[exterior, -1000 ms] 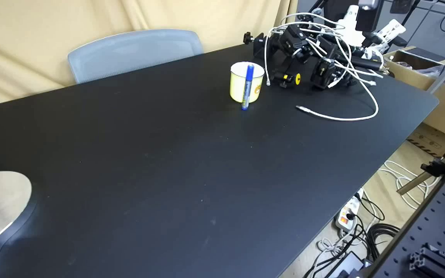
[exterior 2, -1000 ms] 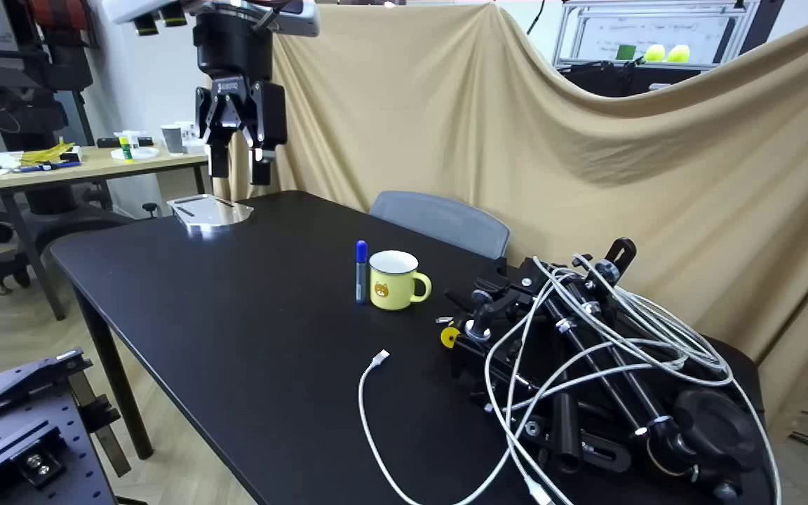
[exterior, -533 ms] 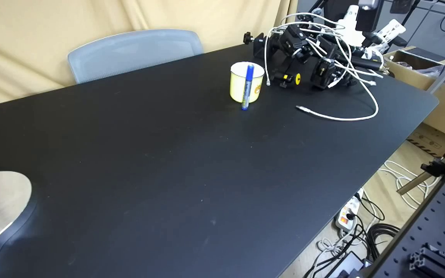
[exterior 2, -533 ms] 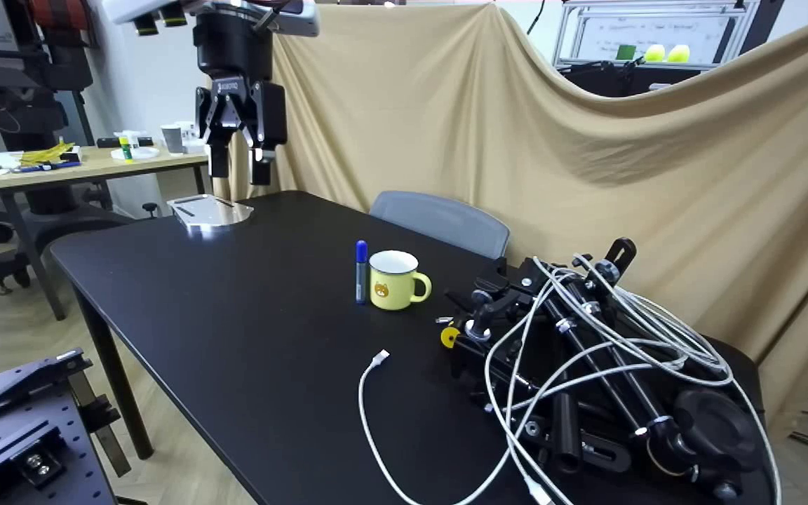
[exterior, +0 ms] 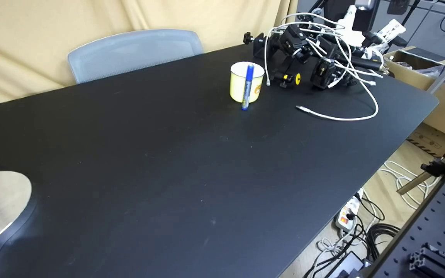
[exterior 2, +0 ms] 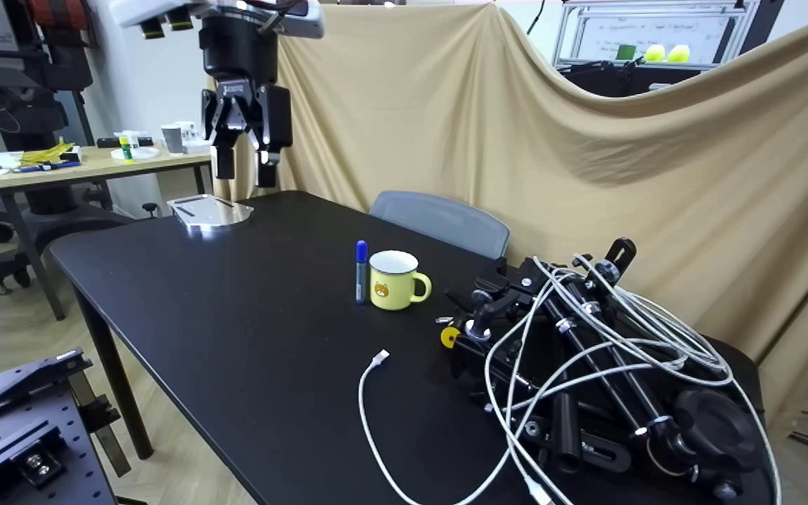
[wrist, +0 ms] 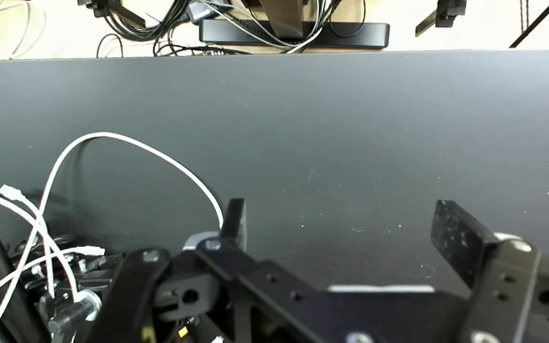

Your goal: Move the marker to the yellow mug cup

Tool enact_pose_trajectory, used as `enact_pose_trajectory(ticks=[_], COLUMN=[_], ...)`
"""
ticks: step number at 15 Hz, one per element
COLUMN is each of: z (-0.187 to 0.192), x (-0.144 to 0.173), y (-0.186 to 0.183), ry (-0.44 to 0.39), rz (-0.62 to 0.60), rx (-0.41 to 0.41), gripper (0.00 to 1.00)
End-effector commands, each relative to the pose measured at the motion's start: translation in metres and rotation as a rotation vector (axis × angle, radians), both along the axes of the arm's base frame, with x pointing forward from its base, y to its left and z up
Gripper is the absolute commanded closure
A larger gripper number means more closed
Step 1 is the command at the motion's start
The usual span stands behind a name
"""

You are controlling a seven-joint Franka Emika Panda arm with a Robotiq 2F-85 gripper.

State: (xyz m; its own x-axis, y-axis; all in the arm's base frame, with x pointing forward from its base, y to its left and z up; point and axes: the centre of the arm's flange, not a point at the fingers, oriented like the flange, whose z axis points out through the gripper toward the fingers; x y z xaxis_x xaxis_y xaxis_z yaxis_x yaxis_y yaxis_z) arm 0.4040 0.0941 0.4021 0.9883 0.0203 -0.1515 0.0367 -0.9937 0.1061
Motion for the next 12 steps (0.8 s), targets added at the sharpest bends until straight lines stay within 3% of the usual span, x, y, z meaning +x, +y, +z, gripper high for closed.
enact_pose_trajectory(ticks=[1,7,12], z=[-0.005,-0.008,-0.034], x=[0.03,0.082,0.121], y=[-0.019,-0.042,-0.039], ry=[-0.103,-0.404,-0.443], rz=[-0.053,-0.076,-0.095], rx=[-0.026,-0.079,-0.009], gripper=[0.0,0.0,0.0])
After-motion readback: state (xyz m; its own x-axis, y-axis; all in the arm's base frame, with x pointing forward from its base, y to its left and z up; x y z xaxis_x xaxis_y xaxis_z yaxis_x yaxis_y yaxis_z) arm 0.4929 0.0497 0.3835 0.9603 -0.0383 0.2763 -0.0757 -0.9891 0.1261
